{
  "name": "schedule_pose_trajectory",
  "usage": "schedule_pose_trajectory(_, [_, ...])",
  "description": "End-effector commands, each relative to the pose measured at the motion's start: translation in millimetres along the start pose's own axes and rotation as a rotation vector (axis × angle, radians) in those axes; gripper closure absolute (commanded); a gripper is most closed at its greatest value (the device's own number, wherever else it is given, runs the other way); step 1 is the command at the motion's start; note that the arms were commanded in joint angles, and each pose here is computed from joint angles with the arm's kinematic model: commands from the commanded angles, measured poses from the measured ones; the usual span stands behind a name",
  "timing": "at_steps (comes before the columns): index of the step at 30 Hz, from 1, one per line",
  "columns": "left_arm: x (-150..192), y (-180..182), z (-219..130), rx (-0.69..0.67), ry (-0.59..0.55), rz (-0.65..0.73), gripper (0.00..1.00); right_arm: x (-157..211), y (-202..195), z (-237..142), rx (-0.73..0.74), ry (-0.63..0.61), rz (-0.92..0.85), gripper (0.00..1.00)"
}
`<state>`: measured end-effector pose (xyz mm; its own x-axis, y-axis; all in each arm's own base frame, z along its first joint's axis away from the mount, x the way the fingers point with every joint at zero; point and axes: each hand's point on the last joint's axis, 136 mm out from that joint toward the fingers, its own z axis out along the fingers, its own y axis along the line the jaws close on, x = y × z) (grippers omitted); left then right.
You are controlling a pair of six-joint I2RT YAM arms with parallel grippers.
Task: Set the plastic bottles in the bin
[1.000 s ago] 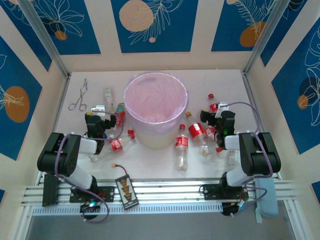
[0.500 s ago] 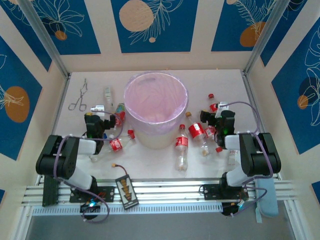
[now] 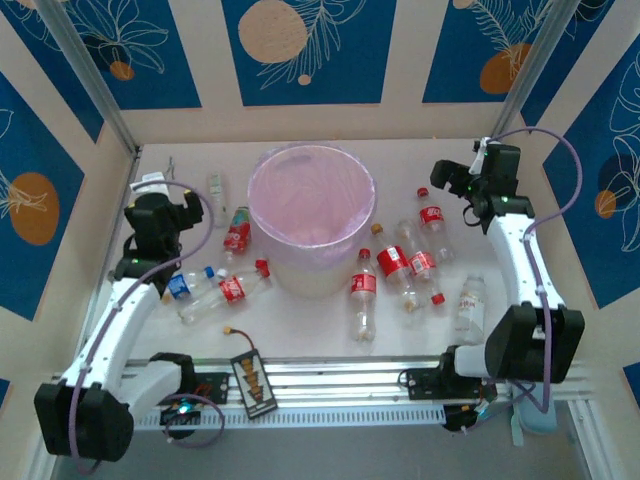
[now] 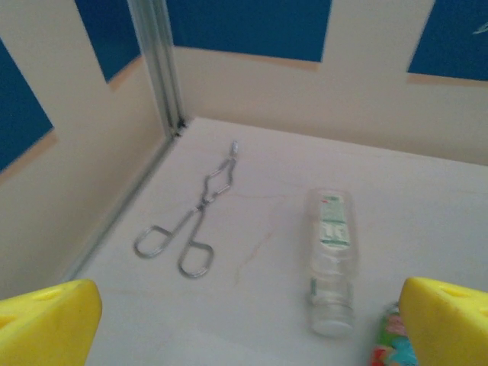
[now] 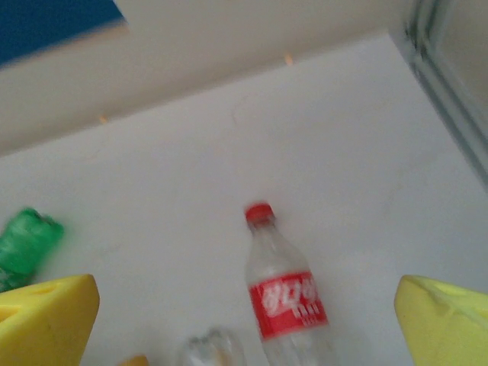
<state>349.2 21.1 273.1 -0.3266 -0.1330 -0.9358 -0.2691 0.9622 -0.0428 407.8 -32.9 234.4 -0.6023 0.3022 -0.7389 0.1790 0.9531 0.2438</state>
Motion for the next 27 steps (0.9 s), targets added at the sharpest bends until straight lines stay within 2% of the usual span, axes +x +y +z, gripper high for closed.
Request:
schedule_pose_trajectory(1, [34.1,-19.1,-23.5,0.131,0.273,-0.047,0.0,101.6,-22.6,7.6,0.034,0.457,0.08,0.04])
schedule_pose_trajectory(5, [6.9,-53.3,-50.1,0.306,0.279,-0.108,0.0,114.8,-25.0,27.3,0.001,0.541,0.114,0.13])
schedule_pose_trajectory(10, [-40.5,-83.8,-84.7,0.465,0.205,-0.162,0.01,121.6,-23.0,58.2,0.003,0.562,0.065,0.14])
schedule_pose_trajectory(13, [-51.9,-113.2,-92.9,0.551,0.189,-0.155,0.03,130.1,-21.2,77.5,0.031,0.589,0.016,0.15])
schedule_pose_trajectory(18, [-45.7,-165.0,-98.9,0.616,0.208,-0.033,0.03,143.7,-22.0,100.6,0.047,0.637,0.035,0.18])
schedule_pose_trajectory(20, [-36.6,-175.5,-94.9,0.601,0.235,0.015,0.03,146.9,-22.7,107.2,0.067,0.639,0.021,0.18])
schedule_pose_trajectory(24, [-22.5,-189.4,-88.3,0.572,0.264,0.088,0.03,149.8,-22.9,119.3,0.082,0.634,0.002,0.27])
schedule_pose_trajectory(27, [-14.9,-197.4,-84.9,0.573,0.279,0.113,0.05,149.0,-24.3,123.0,0.09,0.62,-0.003,0.39])
